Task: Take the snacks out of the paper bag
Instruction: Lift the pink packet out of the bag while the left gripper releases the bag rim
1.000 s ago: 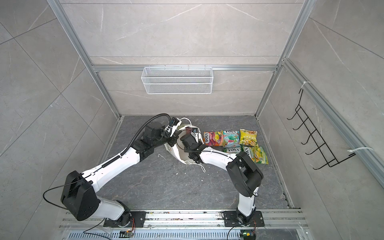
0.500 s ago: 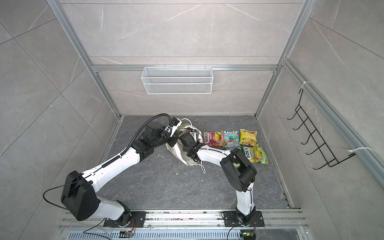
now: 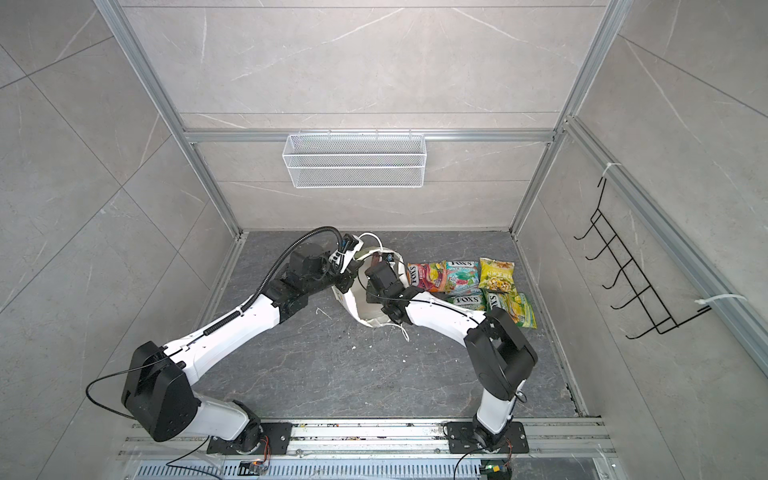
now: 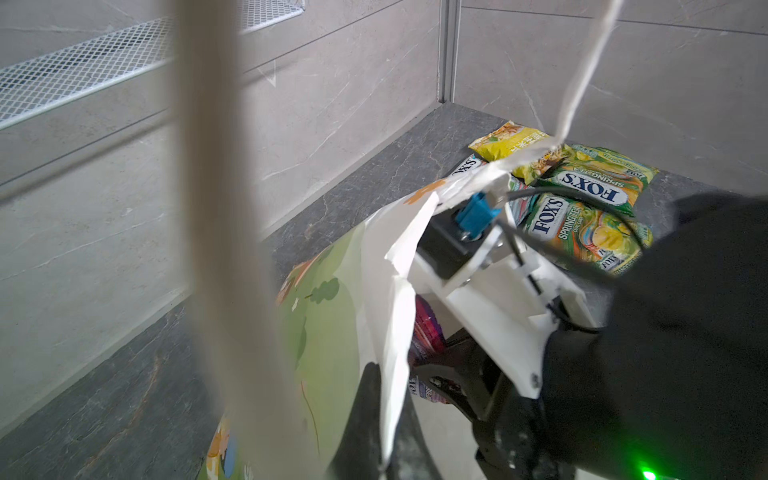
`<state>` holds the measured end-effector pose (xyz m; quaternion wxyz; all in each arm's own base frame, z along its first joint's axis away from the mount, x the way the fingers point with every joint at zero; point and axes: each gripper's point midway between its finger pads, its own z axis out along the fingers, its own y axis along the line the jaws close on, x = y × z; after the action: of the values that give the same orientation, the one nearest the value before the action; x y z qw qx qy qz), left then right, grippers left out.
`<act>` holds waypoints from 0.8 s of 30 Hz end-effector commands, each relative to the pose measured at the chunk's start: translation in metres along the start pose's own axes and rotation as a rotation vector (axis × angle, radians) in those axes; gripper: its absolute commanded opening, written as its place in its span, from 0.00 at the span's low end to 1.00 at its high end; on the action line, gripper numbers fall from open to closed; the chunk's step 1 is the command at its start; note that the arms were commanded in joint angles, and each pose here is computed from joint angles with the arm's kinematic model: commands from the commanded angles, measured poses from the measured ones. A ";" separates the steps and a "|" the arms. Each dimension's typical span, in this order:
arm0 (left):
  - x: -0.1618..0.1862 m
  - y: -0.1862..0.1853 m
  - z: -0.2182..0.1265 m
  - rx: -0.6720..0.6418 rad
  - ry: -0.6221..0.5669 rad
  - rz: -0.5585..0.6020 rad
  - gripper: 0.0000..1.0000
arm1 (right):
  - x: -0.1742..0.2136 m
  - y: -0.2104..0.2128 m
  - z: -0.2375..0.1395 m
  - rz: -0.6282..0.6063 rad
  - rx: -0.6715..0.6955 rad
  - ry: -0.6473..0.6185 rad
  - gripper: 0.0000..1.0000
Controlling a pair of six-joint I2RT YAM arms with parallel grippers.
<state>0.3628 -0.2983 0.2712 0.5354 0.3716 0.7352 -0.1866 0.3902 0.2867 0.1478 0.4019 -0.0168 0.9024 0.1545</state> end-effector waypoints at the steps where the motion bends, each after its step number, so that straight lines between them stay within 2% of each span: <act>1: -0.025 0.010 -0.003 -0.051 -0.057 -0.016 0.00 | -0.018 0.018 -0.036 -0.037 -0.121 -0.029 0.00; 10: -0.031 0.021 -0.002 -0.100 -0.047 -0.027 0.00 | -0.033 0.025 -0.088 -0.100 -0.214 -0.064 0.00; 16: -0.032 0.034 -0.005 -0.159 -0.022 -0.045 0.00 | -0.048 0.035 -0.120 -0.202 -0.279 -0.106 0.00; 20: -0.032 0.044 -0.006 -0.189 -0.003 -0.080 0.00 | -0.052 0.031 -0.129 -0.257 -0.264 -0.111 0.00; 24: -0.033 0.050 -0.005 -0.193 0.009 -0.113 0.00 | -0.063 0.033 -0.144 -0.257 -0.278 -0.154 0.00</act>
<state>0.3936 -0.2768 0.2963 0.5485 0.3039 0.7670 -0.1363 0.3256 0.2717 0.2493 0.4355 -0.1626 0.8598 0.2113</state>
